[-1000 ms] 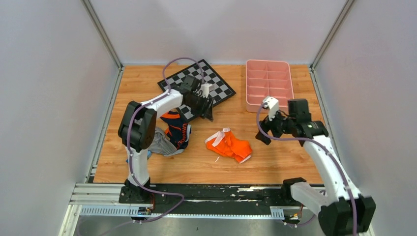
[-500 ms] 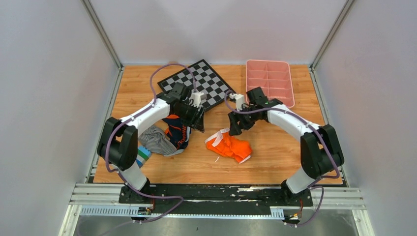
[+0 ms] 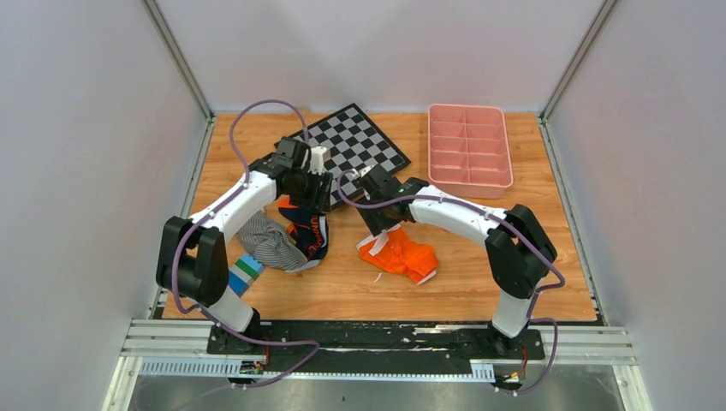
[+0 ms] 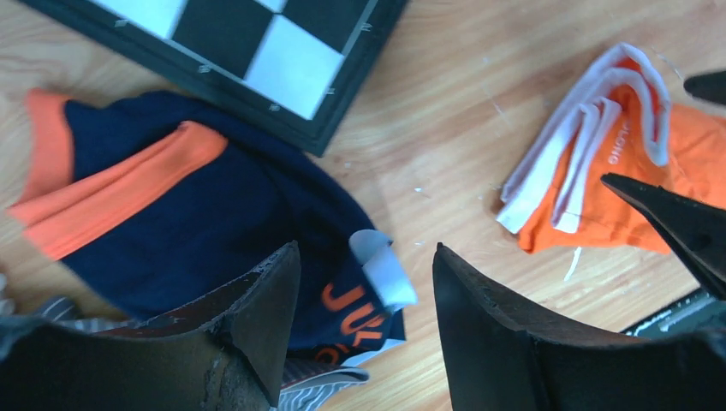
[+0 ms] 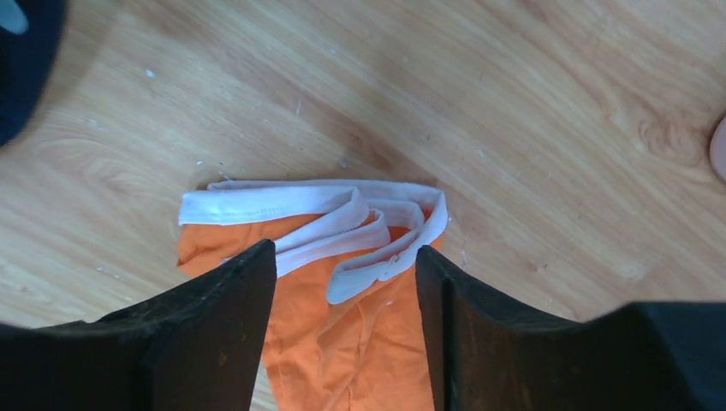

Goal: Roll the underwear
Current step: Flatten out the underwear at the center of the board.

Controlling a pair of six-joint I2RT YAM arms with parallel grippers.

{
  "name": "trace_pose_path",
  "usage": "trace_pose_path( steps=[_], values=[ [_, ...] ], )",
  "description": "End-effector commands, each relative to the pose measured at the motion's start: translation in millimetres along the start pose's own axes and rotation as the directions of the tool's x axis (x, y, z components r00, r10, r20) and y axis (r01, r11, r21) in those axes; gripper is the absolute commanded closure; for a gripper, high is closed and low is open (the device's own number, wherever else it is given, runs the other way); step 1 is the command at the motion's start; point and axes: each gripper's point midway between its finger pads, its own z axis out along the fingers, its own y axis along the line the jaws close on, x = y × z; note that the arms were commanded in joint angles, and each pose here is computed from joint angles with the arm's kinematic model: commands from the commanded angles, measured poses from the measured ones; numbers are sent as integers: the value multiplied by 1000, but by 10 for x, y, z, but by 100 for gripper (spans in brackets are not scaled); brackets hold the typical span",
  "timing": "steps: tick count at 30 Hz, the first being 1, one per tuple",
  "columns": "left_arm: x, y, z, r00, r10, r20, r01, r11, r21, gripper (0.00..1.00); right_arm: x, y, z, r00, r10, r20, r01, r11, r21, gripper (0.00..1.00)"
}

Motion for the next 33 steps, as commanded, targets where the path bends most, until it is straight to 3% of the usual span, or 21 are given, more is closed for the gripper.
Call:
trace_pose_path(
  steps=[1, 6, 14, 18, 21, 24, 28, 33],
  values=[
    [-217, 135, -216, 995, -28, 100, 34, 998, -52, 34, 43, -56, -7, 998, 56, -2, -55, 986, 155, 43],
    [-235, 136, -267, 993, -21, 117, 27, 998, -56, 34, 133, -89, -15, 998, 58, -16, -54, 983, 178, 55],
    [-256, 94, -264, 992, -16, 121, 20, 999, -32, 35, 127, -238, -46, 999, 47, -7, -44, 976, 213, 99],
    [-231, 67, -193, 995, 5, 100, -5, 1000, -1, 36, 12, -570, -153, 998, 45, 32, -51, 975, 218, 100],
    [-241, -125, -132, 998, 30, 47, -35, 995, 98, 43, -70, -866, -327, 997, 34, 74, -48, 978, 202, 100],
    [-300, -506, -125, 984, 175, 43, -180, 968, 176, 47, -45, -1024, -499, 992, 36, 122, -50, 992, 118, 100],
    [-233, -1070, -66, 923, 367, 112, -384, 892, 238, 46, 90, -1048, -622, 987, 57, 152, -54, 998, -25, 100],
    [-11, -1490, 248, 958, 286, 29, -277, 890, 363, 47, 281, -1056, -523, 986, 35, 165, -26, 998, -54, 100]
  ],
)
